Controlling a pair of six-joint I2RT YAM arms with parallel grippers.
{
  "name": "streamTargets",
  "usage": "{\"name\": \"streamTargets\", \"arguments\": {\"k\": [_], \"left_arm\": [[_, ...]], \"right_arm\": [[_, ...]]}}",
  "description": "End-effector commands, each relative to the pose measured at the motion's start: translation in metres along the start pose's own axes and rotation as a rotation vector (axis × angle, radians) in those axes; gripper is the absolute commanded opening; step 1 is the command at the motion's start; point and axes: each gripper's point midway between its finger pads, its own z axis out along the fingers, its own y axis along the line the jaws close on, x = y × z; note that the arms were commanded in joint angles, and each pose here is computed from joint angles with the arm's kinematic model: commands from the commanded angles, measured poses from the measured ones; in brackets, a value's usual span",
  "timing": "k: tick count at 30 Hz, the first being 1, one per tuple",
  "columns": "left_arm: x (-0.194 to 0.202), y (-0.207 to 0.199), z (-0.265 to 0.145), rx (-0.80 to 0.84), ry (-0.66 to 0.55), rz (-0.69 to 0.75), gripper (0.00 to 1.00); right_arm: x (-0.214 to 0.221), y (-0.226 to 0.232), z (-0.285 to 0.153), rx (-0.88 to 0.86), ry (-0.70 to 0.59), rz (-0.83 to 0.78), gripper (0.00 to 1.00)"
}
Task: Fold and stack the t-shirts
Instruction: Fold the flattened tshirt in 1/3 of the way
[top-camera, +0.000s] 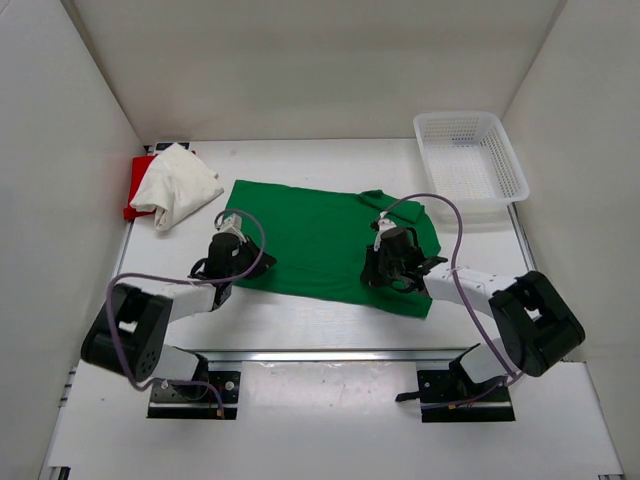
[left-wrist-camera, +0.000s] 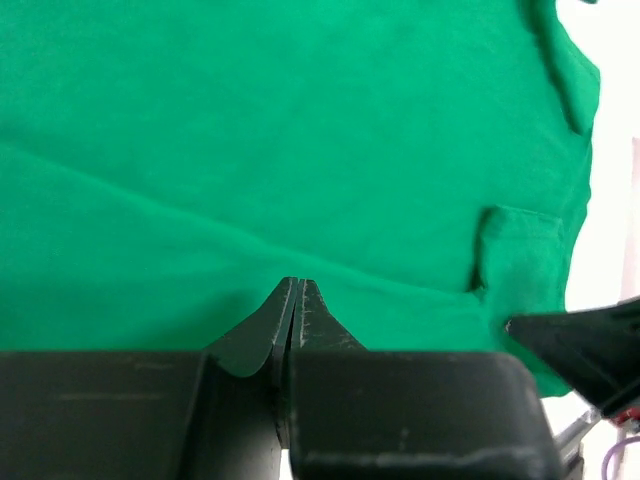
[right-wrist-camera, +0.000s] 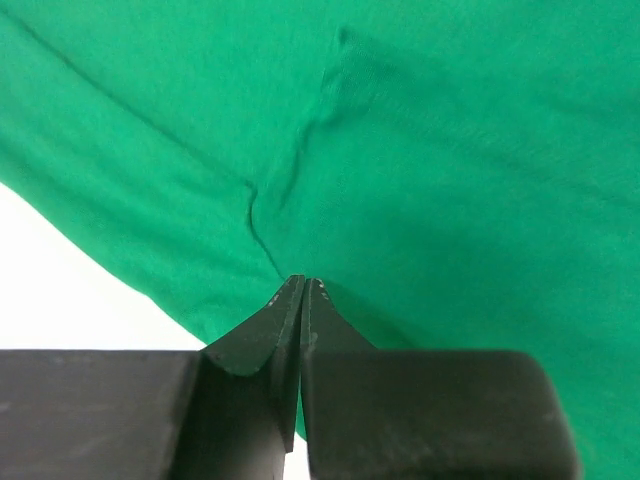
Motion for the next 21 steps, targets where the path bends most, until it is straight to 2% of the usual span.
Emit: {"name": "streamTargets", "arguments": {"k": [1,4,7,9,11,15,16,19,21], "left_arm": [[0.009,0.02,0.006,-0.002,0.056,-0.088,0.09],[0.012,0.058,-0.008,-0.017,0.045,-0.273,0.08],[0.023,0.061,-0.022,-0.011,0.055,-0.257,0.1],[0.024,0.069,-0.029,-0.076,0.035,-0.238,0.1],[0.026,0.086,-0.043,-0.14,0.006,-0.265,0.1],[0.027,0.101,-0.071,-0.148,-0.032,-0.304,0.11],[0.025,0.101,-0.077,-0.151,-0.048,-0.299,0.12],[0.041,0.09,-0.079,-0.115,0.016,-0.291,0.12],[0.039,0.071,-0.074,-0.051,0.011,-0.266,0.13]], "right_arm": [[-0.004,0.016,0.006,-0.079,-0.017,0.014,0.0],[0.003,0.017,0.008,-0.097,0.014,-0.006,0.0],[0.005,0.018,0.009,-0.112,0.033,-0.032,0.0],[0.007,0.02,0.009,-0.126,0.051,-0.056,0.0],[0.016,0.02,0.009,-0.122,0.103,-0.082,0.0],[0.029,0.031,0.005,-0.158,0.156,-0.128,0.0],[0.032,0.036,0.002,-0.187,0.162,-0.135,0.0],[0.029,0.043,-0.005,-0.214,0.155,-0.125,0.0],[0.017,0.044,-0.013,-0.207,0.114,-0.13,0.05]]}}
